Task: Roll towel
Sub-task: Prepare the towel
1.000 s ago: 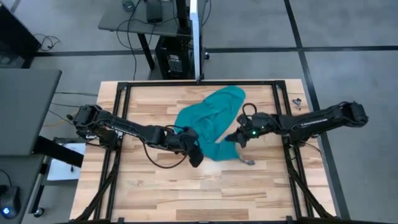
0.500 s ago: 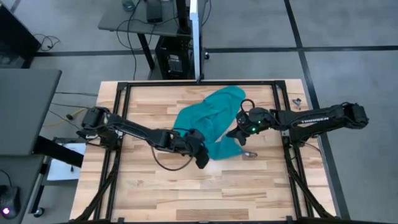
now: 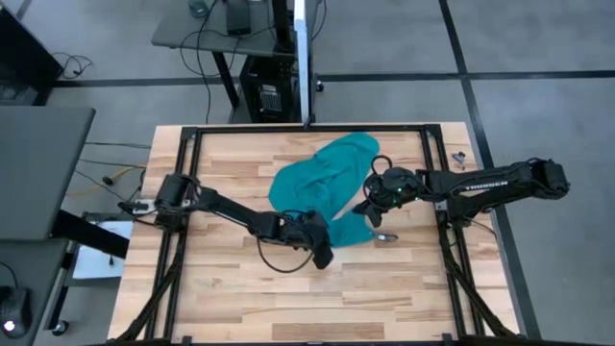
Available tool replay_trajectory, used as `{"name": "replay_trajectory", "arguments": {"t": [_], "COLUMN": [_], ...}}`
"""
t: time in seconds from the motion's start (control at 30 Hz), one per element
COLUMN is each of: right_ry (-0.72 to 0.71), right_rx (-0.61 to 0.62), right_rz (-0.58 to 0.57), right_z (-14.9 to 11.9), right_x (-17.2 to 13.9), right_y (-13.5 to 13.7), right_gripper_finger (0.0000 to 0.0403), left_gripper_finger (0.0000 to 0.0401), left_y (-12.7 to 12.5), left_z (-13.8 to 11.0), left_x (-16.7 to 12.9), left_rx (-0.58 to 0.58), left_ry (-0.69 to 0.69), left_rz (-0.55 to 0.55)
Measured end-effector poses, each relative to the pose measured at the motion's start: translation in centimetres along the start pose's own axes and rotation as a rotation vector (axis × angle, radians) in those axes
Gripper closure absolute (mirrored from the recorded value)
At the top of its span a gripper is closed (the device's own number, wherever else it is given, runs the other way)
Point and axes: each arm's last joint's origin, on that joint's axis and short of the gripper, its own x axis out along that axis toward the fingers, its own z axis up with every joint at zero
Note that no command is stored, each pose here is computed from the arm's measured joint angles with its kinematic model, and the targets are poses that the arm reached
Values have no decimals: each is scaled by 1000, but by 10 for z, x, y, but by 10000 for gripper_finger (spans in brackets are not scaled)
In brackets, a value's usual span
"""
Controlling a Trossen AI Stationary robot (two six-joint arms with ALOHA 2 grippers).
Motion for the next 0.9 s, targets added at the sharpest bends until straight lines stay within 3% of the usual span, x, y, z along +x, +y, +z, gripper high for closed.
{"name": "replay_trajectory", "arguments": {"t": [0.1,0.23,0.4,0.5,0.7,0.9], "right_ry": [-1,66,144,155,136,229], "right_rx": [-12,-69,-161,-203,-126,39], "right_rz": [16,134,228,293,363,459], "right_z": [0,-10,-33,-46,-68,-104], "right_x": [0,2,4,4,11,39], "right_y": [2,18,43,60,86,108], "right_gripper_finger": [403,403,403,403,403,403], "left_gripper_finger": [252,252,252,252,253,253], "left_y": [-4,-11,-20,-19,1,11], "left_z": [7,34,74,97,122,122], "left_x": [6,-7,-64,-101,-150,-166], "left_rx": [26,72,194,229,195,248], "left_ry": [-1,53,159,139,98,160], "left_rz": [4,-2,53,80,116,142]}}
